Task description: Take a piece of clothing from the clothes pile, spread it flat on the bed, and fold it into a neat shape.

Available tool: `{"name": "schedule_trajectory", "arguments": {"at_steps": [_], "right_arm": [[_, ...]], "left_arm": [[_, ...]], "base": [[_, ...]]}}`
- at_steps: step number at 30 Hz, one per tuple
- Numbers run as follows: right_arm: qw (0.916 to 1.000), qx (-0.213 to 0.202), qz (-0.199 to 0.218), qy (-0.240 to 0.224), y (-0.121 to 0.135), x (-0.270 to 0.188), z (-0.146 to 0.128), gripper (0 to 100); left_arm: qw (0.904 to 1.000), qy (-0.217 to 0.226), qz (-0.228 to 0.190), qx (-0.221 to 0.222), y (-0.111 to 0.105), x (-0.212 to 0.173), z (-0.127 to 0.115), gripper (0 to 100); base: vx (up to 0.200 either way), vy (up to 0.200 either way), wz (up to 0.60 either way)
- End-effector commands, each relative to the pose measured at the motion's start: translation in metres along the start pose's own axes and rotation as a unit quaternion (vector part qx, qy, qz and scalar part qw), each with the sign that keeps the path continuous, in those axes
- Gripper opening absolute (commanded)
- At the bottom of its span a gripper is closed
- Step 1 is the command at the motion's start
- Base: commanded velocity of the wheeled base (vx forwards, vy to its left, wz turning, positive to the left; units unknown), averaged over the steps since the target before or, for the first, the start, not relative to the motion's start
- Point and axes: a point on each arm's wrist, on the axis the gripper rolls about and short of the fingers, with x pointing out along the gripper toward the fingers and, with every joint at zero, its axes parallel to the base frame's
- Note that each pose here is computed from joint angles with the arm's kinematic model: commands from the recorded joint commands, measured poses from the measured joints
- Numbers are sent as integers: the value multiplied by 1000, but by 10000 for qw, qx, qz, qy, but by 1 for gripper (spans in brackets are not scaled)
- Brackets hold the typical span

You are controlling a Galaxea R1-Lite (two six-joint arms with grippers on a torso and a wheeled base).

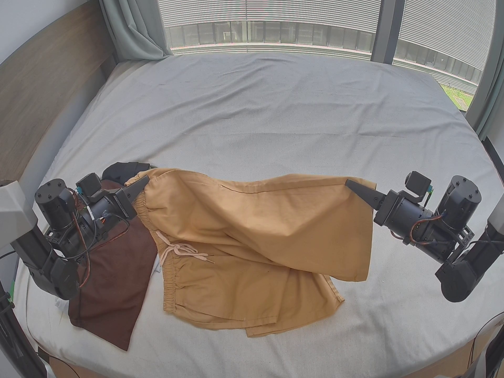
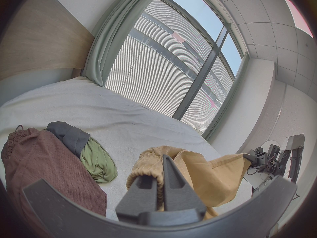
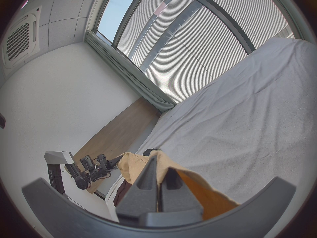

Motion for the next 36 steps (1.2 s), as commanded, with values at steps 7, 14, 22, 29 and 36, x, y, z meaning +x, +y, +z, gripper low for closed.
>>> {"name": "schedule_trajectory", "arguments": {"at_steps": [7,14,22,29,36], "right_arm": [[9998,-84,64,-182,4,-1,10,0],[9997,-104,74,-225,4,0,13,0],[9994,-124,-6,-326,2,1,16,0],[9990,-153,-79,-409,-2,-1,20,0],[9984,-191,-158,-510,-7,-2,26,0]], "left_arm": [[9999,37,-131,96,2,-1,2,0],[9997,58,-163,155,2,-1,2,0],[9997,42,-162,162,3,-1,2,0],[9997,48,-159,167,3,0,2,0],[9997,-2,-180,194,3,1,4,0]], "base": [[0,0,0],[0,0,0],[0,0,0],[0,0,0],[0,0,0]]}}
